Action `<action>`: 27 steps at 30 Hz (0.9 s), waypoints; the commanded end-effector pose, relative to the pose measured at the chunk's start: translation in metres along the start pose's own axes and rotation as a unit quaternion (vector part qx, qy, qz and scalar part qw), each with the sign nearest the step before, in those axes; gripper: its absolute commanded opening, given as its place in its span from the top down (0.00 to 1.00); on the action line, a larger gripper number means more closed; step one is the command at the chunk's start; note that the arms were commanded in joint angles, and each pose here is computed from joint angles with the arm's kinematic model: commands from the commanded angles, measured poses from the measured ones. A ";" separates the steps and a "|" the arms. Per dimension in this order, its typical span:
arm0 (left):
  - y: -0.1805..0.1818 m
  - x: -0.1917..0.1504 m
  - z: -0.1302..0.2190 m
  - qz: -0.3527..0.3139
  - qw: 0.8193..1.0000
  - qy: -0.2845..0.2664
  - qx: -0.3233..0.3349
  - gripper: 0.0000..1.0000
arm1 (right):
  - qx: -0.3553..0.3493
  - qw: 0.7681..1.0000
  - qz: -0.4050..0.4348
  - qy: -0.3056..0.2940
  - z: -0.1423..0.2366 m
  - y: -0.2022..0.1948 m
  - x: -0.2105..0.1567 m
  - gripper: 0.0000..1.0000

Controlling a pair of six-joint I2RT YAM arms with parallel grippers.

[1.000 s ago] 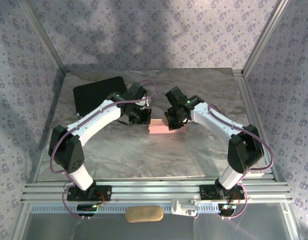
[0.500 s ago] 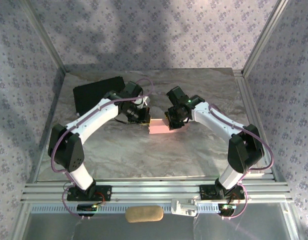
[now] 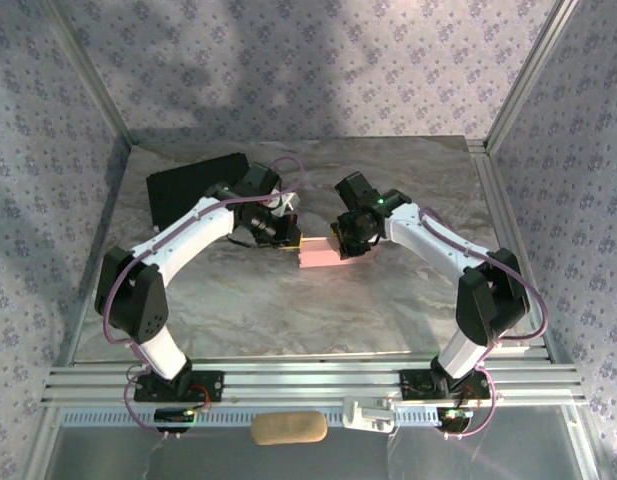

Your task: Fold the paper box

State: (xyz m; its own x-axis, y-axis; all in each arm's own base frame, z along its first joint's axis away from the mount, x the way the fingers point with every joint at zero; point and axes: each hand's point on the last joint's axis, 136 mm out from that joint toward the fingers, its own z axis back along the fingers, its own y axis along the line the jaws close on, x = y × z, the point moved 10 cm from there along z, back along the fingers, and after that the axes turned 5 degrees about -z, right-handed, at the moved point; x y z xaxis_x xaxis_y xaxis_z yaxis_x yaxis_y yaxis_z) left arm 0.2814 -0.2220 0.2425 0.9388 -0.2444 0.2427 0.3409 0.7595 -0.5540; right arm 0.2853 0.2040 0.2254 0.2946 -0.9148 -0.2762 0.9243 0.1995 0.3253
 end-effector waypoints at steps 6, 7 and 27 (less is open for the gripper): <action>0.012 -0.004 0.004 -0.015 0.998 0.016 0.054 1.00 | -0.032 0.999 0.000 -0.010 -0.008 -0.004 0.004 0.61; 0.013 -0.005 0.003 -0.014 0.998 0.015 0.054 1.00 | -0.032 0.999 0.000 -0.010 -0.008 -0.004 0.004 0.61; 0.020 -0.012 -0.010 -0.020 0.998 -0.008 0.064 1.00 | -0.030 1.000 0.000 -0.008 -0.007 -0.003 0.005 0.62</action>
State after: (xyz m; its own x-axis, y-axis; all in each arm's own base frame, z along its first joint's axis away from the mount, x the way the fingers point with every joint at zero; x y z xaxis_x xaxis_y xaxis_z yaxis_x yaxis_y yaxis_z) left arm 0.2774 -0.2197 0.2387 0.9105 -0.2805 0.3038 0.4056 0.7487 -0.5243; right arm 0.2859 0.2047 0.2254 0.2965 -0.9133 -0.2792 0.9240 0.2003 0.3258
